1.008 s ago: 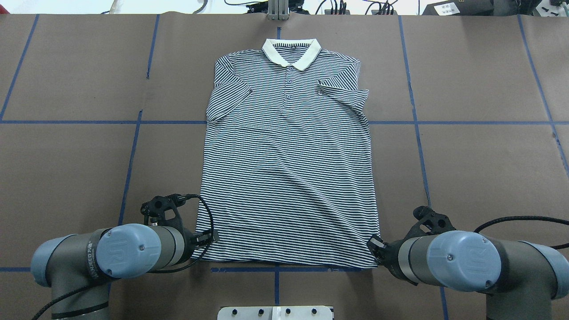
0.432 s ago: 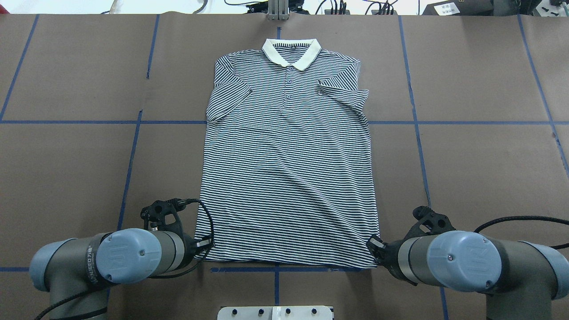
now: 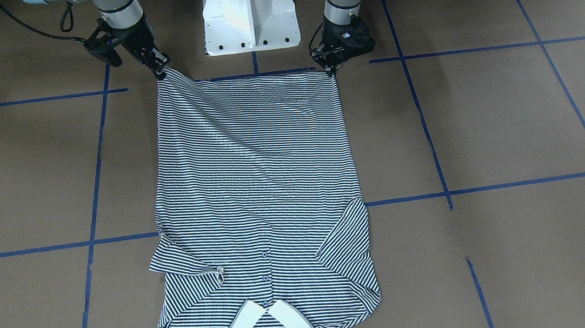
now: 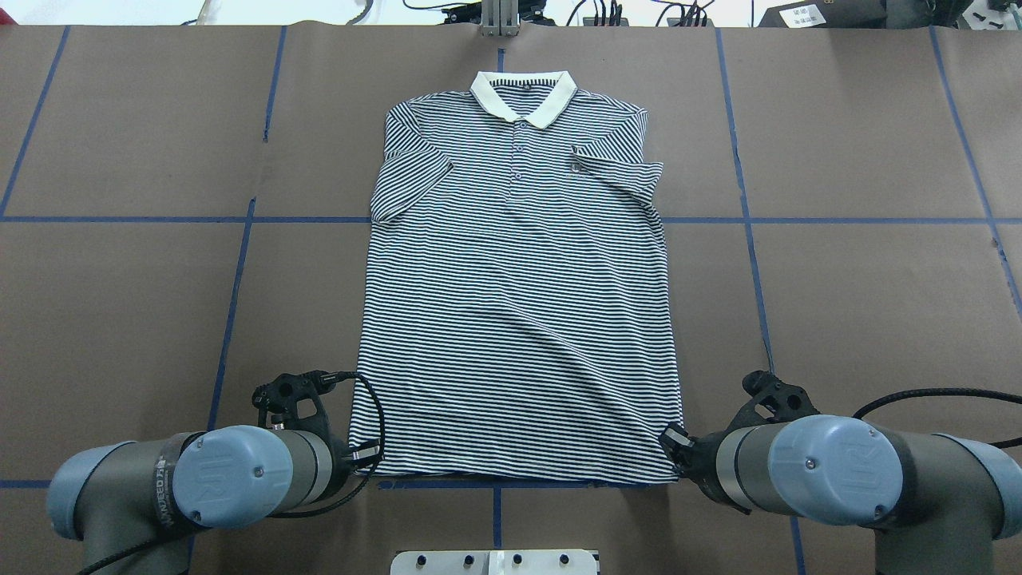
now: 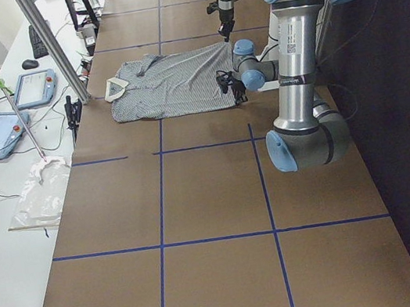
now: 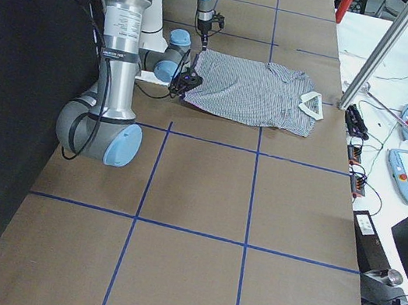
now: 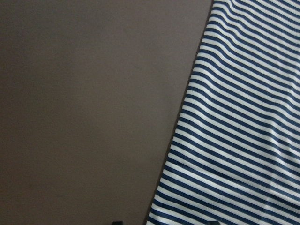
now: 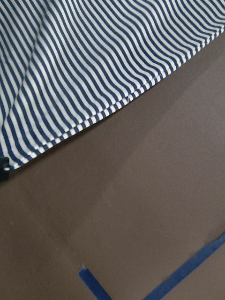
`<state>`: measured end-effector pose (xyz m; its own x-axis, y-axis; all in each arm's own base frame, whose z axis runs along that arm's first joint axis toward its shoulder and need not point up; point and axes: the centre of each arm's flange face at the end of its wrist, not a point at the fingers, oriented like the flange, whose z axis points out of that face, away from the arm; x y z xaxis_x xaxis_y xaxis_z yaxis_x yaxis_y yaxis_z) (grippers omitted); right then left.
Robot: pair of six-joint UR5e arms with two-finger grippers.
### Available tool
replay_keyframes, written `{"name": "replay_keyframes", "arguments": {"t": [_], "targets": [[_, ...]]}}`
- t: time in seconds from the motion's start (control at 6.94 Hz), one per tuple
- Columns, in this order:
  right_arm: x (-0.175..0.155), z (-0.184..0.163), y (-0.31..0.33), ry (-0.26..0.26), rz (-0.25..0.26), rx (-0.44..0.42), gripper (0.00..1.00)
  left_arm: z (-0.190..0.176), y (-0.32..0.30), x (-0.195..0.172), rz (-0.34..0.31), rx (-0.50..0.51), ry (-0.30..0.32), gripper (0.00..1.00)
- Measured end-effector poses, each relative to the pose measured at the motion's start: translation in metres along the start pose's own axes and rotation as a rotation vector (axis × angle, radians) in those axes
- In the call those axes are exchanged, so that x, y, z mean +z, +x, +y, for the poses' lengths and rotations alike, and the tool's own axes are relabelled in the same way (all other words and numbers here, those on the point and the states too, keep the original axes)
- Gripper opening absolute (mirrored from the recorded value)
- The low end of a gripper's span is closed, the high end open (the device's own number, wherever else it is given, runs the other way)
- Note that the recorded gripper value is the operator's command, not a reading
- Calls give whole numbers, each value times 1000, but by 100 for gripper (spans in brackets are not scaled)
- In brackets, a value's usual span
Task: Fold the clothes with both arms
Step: 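Lift both hem corners and fold them toward the collar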
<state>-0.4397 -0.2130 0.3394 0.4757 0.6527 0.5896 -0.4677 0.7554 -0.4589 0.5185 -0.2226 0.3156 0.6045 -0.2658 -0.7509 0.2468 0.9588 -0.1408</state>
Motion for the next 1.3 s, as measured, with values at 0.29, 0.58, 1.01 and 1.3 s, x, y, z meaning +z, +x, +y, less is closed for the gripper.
{"name": "replay_keyframes", "arguments": {"t": [0.29, 0.58, 1.01, 1.3], "targets": [[-26, 9, 26, -34, 8, -29, 0, 28, 10, -49, 45, -30, -58, 0], [-59, -13, 15, -13, -56, 4, 0, 29, 18, -104, 99, -48, -97, 0], [-50, -110, -82, 160, -165, 35, 0, -97, 56, -125, 157, -67, 98, 0], [-31, -200, -176, 238, -143, 44, 0, -200, 71, -95, 148, -95, 234, 0]]}}
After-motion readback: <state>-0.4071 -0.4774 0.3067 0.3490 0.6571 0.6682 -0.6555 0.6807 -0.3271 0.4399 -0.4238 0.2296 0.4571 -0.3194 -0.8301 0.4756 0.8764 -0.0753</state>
